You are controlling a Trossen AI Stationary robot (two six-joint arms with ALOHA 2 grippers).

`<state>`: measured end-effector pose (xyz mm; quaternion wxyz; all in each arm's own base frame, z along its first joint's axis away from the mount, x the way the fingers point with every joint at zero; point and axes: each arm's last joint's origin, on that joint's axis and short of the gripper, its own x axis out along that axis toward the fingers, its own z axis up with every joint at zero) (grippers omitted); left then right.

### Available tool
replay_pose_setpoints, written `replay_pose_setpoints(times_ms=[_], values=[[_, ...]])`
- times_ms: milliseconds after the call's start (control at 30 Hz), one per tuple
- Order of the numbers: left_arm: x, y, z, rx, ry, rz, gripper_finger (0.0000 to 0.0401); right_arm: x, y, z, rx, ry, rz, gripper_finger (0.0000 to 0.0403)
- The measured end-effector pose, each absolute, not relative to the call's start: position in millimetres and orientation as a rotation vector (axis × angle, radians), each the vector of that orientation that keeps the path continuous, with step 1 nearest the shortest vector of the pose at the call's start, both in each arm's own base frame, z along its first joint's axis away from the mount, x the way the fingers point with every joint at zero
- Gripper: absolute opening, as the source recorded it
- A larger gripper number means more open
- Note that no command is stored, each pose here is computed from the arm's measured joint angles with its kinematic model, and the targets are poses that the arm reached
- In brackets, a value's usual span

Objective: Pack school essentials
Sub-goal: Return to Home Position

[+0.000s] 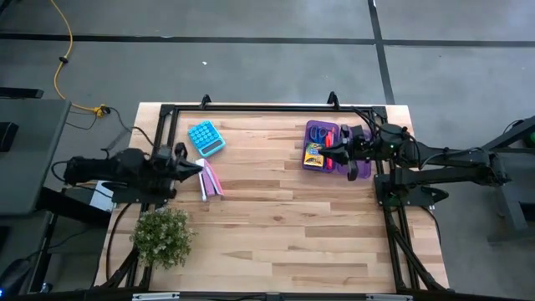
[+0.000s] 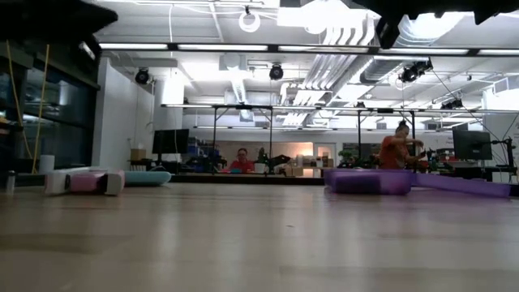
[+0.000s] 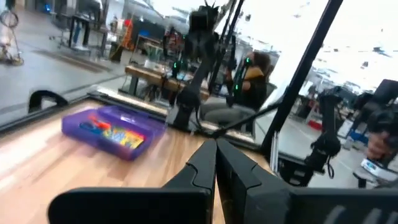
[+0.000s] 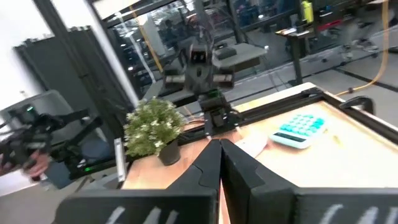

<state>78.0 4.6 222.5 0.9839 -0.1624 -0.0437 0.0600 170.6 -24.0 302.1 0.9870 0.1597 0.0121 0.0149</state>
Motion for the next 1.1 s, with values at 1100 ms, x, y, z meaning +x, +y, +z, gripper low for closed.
replay_pose_setpoints(times_ms=[1100], values=[[98,7,166,-0.304,-0.006,0.083,0.0000,149,-17,291,0.357,0.109,0.053,0.0000]])
